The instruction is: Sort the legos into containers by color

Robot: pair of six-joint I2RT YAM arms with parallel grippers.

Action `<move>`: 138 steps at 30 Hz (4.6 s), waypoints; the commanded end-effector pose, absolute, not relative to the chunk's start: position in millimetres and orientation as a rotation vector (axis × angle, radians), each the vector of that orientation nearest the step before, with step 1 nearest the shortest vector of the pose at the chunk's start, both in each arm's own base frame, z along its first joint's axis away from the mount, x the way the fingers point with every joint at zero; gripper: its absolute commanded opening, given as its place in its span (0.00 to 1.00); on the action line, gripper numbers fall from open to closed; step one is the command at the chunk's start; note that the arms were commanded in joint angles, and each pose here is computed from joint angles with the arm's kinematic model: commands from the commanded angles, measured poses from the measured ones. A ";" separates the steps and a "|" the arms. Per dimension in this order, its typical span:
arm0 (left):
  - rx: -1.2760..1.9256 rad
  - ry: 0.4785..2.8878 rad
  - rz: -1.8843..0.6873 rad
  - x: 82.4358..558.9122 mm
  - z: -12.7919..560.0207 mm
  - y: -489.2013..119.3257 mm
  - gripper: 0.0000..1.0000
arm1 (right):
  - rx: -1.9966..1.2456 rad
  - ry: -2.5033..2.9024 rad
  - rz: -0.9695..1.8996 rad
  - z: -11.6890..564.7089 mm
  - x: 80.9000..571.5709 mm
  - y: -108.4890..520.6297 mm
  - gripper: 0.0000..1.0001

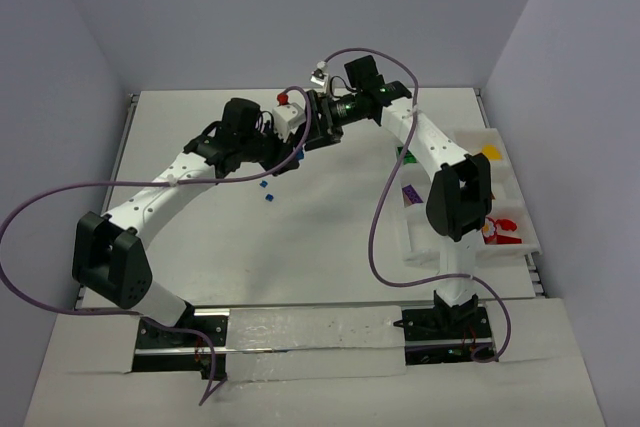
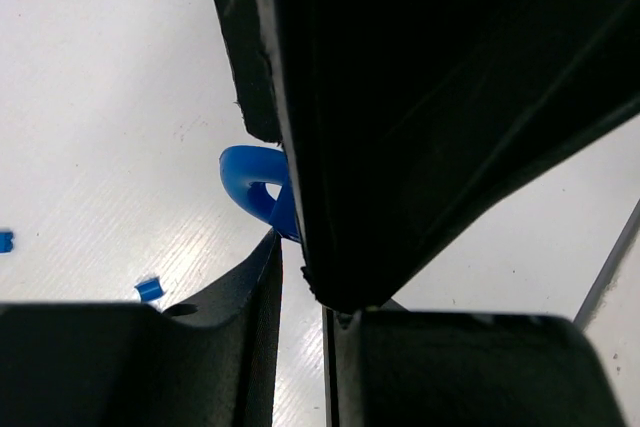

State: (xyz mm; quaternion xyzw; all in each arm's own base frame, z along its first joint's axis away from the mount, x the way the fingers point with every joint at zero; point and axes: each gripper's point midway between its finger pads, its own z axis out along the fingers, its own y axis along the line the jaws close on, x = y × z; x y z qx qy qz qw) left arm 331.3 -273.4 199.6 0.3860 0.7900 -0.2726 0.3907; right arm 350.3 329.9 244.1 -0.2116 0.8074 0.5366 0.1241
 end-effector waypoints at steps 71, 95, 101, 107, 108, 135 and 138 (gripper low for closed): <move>0.698 2.075 -0.504 354.3 204.0 -195.8 0.99 | -0.894 2.510 0.563 186.1 245.5 78.4 0.00; 0.648 2.127 -0.442 369.9 193.0 -182.3 0.99 | -0.719 2.837 -0.014 115.4 219.6 -28.4 0.37; 0.617 2.143 -0.429 367.7 191.4 -176.1 0.99 | -0.725 2.822 -0.041 115.2 230.9 -25.8 0.69; 0.581 2.146 -0.412 361.1 194.2 -165.0 0.99 | -0.789 2.786 0.009 128.1 235.7 -12.7 0.78; 0.566 2.145 -0.419 359.9 195.7 -162.2 0.99 | -0.801 2.751 0.031 138.5 239.4 -7.3 0.78; -0.035 2.236 -0.426 354.0 198.1 -23.4 0.99 | -1.254 2.293 0.357 91.5 351.0 381.3 0.60; -0.044 2.242 -0.424 354.9 194.5 -21.2 0.99 | -1.294 2.284 0.360 80.3 344.8 395.1 0.60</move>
